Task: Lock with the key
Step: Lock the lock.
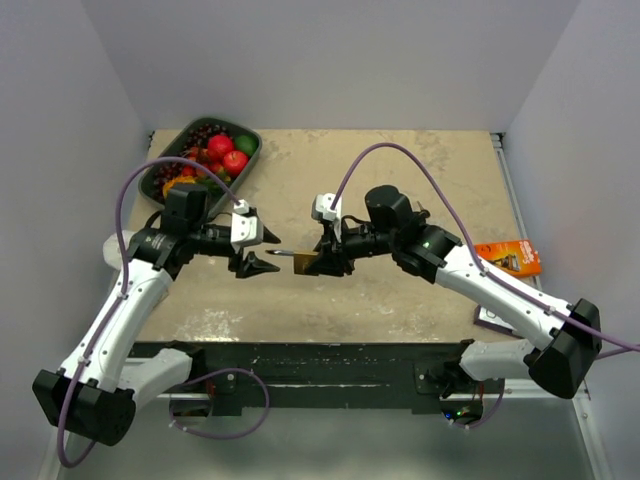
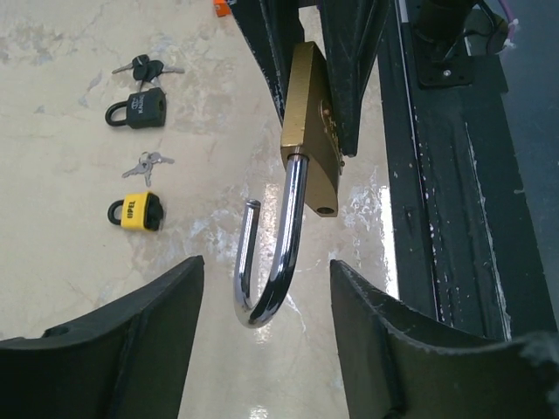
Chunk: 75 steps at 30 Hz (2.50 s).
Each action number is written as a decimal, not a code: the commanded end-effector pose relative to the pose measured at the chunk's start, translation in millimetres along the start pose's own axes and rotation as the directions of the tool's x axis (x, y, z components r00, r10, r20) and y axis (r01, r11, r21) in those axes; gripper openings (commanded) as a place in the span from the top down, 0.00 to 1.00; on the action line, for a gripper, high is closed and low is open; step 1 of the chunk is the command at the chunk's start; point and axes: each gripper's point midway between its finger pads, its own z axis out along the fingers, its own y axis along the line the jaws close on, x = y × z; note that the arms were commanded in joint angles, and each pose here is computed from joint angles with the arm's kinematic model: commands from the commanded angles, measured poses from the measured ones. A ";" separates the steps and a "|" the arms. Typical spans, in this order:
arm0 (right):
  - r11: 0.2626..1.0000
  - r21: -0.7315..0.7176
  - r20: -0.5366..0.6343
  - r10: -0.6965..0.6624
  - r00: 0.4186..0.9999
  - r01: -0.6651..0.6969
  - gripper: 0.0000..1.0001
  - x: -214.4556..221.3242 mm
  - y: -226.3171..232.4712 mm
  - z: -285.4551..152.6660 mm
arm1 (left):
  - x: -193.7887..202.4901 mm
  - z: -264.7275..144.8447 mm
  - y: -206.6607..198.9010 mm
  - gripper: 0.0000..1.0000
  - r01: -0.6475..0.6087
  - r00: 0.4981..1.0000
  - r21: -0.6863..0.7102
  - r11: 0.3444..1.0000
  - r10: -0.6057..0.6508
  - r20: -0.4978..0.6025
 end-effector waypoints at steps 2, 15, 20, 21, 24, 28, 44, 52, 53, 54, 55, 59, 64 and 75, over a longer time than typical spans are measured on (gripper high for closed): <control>0.991 -0.025 0.142 -0.128 0.982 0.132 1.00 -44.6 12.4 -11.7 | -7.3 9.1 5.1 0.45 -0.069 0.998 -0.008 0.998 0.069 0.001; 0.989 -0.008 0.152 -0.146 0.977 0.149 1.00 -47.2 11.6 -14.1 | 1.1 20.5 -16.1 0.84 -0.028 0.999 0.106 0.994 0.030 -0.020; 0.988 -0.007 0.153 -0.153 0.976 0.156 1.00 -46.7 11.6 -14.4 | 4.8 23.2 -19.3 0.58 0.005 1.000 0.127 0.992 -0.002 -0.017; 0.987 -0.006 0.156 -0.159 0.975 0.162 1.00 -48.2 12.4 -15.7 | 7.0 24.0 -18.6 0.56 0.011 1.000 0.128 0.992 -0.009 -0.023; 0.986 -0.005 0.155 -0.161 0.975 0.164 1.00 -47.5 12.2 -15.6 | 10.2 24.2 -16.7 0.56 0.012 0.999 0.119 0.993 -0.008 -0.035; 0.986 -0.005 0.159 -0.163 0.974 0.166 1.00 -48.2 12.1 -15.4 | 12.1 24.9 -17.1 0.69 0.019 0.999 0.122 0.992 -0.015 -0.037; 0.983 0.013 0.185 -0.181 0.966 0.182 1.00 -53.0 11.7 -17.6 | 10.6 26.5 -20.8 1.00 0.038 0.999 0.131 0.991 -0.036 -0.013; 0.983 0.015 0.167 -0.181 0.969 0.181 1.00 -48.6 9.4 -15.9 | -4.5 26.0 -17.2 0.80 0.064 0.997 0.116 0.991 -0.067 0.024; 0.984 0.016 0.167 -0.179 0.970 0.179 1.00 -48.9 9.0 -15.7 | -4.2 26.3 -16.4 0.83 0.066 0.997 0.113 0.991 -0.069 0.022; 0.984 0.016 0.165 -0.178 0.970 0.178 1.00 -48.7 8.5 -15.1 | -4.0 26.5 -16.1 0.87 0.063 0.998 0.113 0.992 -0.066 0.023; 0.984 0.015 0.167 -0.179 0.970 0.179 1.00 -49.1 8.7 -15.1 | -2.7 26.4 -16.3 0.91 0.063 0.998 0.111 0.992 -0.065 0.020; 0.984 0.014 0.167 -0.176 0.970 0.176 1.00 -49.1 9.1 -15.5 | -1.3 26.4 -19.5 1.00 0.051 0.998 0.121 0.991 -0.055 0.026; 0.987 0.030 0.159 -0.158 0.975 0.155 0.68 -47.3 7.2 -16.5 | -4.1 25.4 -23.5 1.00 0.061 0.996 0.136 0.989 -0.069 0.051; 0.979 0.127 0.050 -0.167 0.985 0.159 0.08 -24.9 -1.0 -39.8 | -6.8 12.7 -20.0 1.00 0.097 0.986 0.152 0.984 -0.115 0.117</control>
